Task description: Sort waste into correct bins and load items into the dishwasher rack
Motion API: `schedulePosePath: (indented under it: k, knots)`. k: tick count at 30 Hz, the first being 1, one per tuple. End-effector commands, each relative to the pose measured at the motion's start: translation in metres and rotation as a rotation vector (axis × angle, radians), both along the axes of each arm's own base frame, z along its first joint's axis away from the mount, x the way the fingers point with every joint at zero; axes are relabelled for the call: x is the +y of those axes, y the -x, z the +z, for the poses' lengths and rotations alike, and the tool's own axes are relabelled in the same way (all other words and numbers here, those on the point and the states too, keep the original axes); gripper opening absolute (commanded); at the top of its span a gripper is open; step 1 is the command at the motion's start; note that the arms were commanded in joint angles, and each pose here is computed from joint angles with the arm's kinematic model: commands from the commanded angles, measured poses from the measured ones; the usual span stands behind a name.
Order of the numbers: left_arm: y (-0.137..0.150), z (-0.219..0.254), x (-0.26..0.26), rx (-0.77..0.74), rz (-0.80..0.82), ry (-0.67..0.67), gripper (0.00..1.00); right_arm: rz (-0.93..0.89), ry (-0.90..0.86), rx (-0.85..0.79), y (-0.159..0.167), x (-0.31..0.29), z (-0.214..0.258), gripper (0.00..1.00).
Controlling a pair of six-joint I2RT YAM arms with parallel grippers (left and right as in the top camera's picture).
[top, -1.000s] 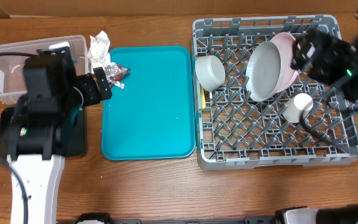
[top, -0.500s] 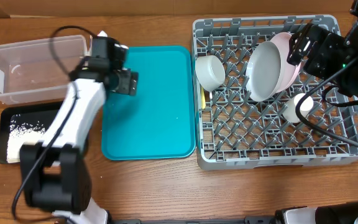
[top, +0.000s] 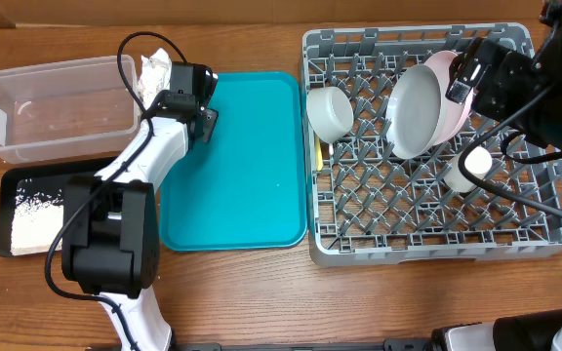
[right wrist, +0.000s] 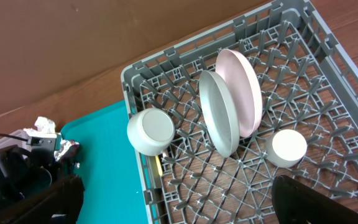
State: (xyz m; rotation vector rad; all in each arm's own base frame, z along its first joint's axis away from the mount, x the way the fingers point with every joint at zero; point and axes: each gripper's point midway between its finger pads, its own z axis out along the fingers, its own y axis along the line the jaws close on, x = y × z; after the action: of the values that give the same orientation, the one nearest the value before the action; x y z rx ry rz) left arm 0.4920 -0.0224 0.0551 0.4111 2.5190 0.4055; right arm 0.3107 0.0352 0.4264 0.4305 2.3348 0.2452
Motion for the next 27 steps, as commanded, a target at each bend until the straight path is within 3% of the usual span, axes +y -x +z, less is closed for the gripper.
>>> schedulePosePath:
  k: [1, 2, 5, 6, 12, 18, 20, 27]
  knots:
    - [-0.003, -0.025, 0.001, 0.038, -0.008, 0.006, 0.63, -0.01, 0.009, -0.012, 0.0, -0.003, 0.003, 1.0]
    - [-0.003, -0.032, 0.002, 0.045, -0.005, 0.004, 0.59, -0.01, 0.009, -0.012, 0.0, -0.003, 0.003, 1.0]
    - [-0.004, -0.034, 0.002, 0.046, -0.004, 0.006, 0.12, -0.009, 0.008, -0.011, 0.0, -0.003, 0.003, 1.0]
    - [-0.005, -0.027, -0.003, 0.041, -0.013, 0.006, 0.04, -0.007, 0.005, -0.011, 0.0, -0.002, 0.003, 1.0]
    - [-0.003, 0.059, -0.035, 0.0, -0.037, 0.064, 0.04, -0.002, -0.005, -0.01, 0.0, 0.0, 0.003, 1.0]
    - [-0.01, 0.149, 0.001, -0.132, 0.065, 0.003, 0.04, -0.002, -0.005, -0.01, 0.0, 0.0, 0.003, 1.0]
    - [-0.015, 0.159, 0.028, -0.173, 0.133, -0.029, 0.04, -0.002, -0.005, -0.01, 0.0, 0.0, 0.003, 1.0]
    - [-0.016, 0.124, 0.13, -0.149, 0.396, 0.04, 0.04, -0.002, -0.006, -0.01, 0.0, 0.0, 0.003, 1.0]
